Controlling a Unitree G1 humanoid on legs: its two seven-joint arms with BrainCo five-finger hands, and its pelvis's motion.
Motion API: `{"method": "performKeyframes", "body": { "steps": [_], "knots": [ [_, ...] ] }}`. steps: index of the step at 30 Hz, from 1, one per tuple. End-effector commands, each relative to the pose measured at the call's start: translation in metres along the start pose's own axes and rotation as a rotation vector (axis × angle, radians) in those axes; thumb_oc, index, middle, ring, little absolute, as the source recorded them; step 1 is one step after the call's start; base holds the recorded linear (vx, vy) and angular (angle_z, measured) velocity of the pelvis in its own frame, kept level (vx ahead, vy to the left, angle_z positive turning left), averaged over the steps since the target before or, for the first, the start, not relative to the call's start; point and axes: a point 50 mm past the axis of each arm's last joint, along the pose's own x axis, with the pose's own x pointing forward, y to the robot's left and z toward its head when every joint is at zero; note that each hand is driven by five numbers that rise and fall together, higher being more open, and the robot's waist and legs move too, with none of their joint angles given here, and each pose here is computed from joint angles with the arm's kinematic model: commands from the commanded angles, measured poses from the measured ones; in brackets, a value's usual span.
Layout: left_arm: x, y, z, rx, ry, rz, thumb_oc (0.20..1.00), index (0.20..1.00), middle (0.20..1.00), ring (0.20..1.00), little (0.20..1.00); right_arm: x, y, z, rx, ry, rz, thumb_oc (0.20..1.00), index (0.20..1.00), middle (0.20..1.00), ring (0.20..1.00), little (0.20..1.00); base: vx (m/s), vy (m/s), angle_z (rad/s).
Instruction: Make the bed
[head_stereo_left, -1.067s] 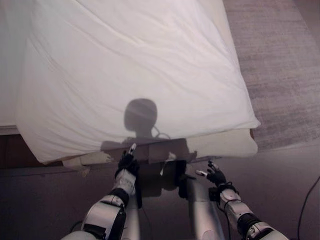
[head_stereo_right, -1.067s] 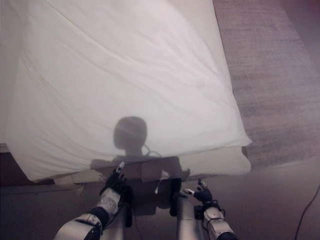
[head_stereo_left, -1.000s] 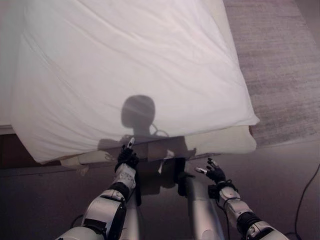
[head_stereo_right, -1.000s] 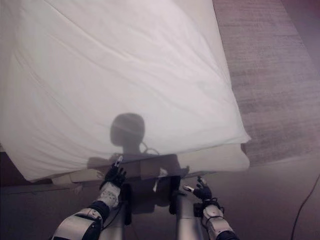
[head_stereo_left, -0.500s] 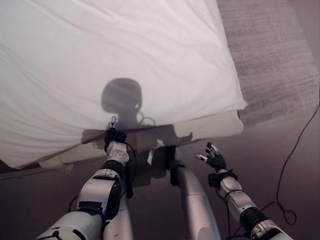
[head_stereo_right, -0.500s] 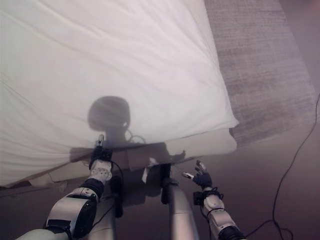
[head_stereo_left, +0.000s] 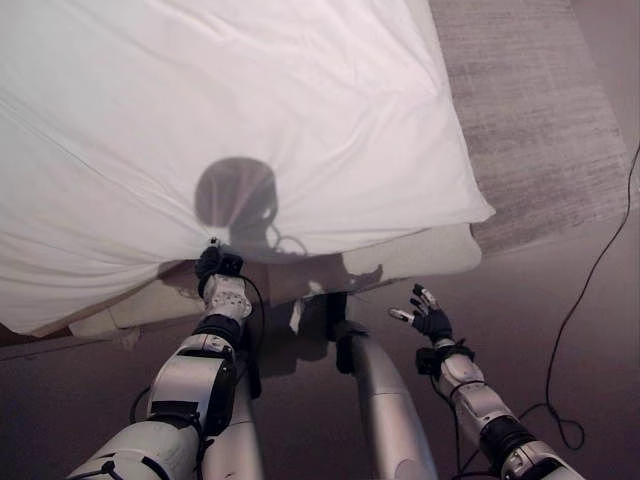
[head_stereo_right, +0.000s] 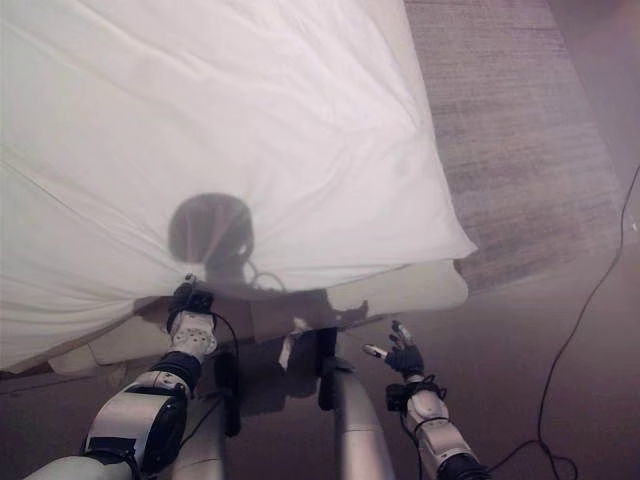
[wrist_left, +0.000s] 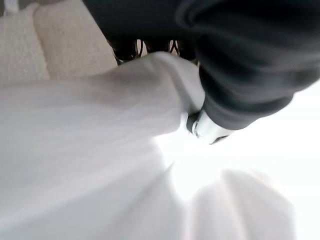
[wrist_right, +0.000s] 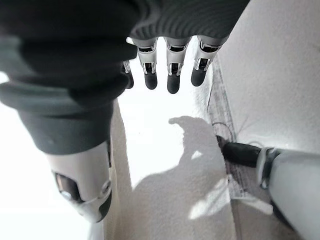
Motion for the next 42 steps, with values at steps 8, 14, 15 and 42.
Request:
{"method": "performKeyframes", "body": {
  "steps": [8,14,15,42],
  "knots": [
    [-0.077,-0.063,-0.062,-0.104,0.194,-0.543,0.2,0.2,0.2,0.2,0.2,-0.006,0.048,-0.005,0.411,0.076,0.273,1.0,1.0,1.0,1.0,1.0,0.0,-0.042,0.14],
    [-0.112,-0.07,-0.08,-0.134,0.339,-0.709,0.2,0.2,0.2,0.2,0.2,0.001,0.082,-0.003,0.605,0.166,0.32,1.0,1.0,1.0,1.0,1.0,0.02,-0.058,0.34],
    [-0.118,-0.072,-0.081,-0.142,0.356,-0.737,0.2,0.2,0.2,0.2,0.2,0.001,0.089,-0.002,0.642,0.181,0.333,1.0,1.0,1.0,1.0,1.0,0.01,-0.025,0.12],
    [-0.113,-0.083,0.009,-0.347,-0.07,-0.727,0.2,0.2,0.2,0.2,0.2,0.027,0.043,0.105,1.404,-0.363,0.073,1.0,1.0,1.0,1.0,1.0,0.01,0.01,0.05]
  ]
}}
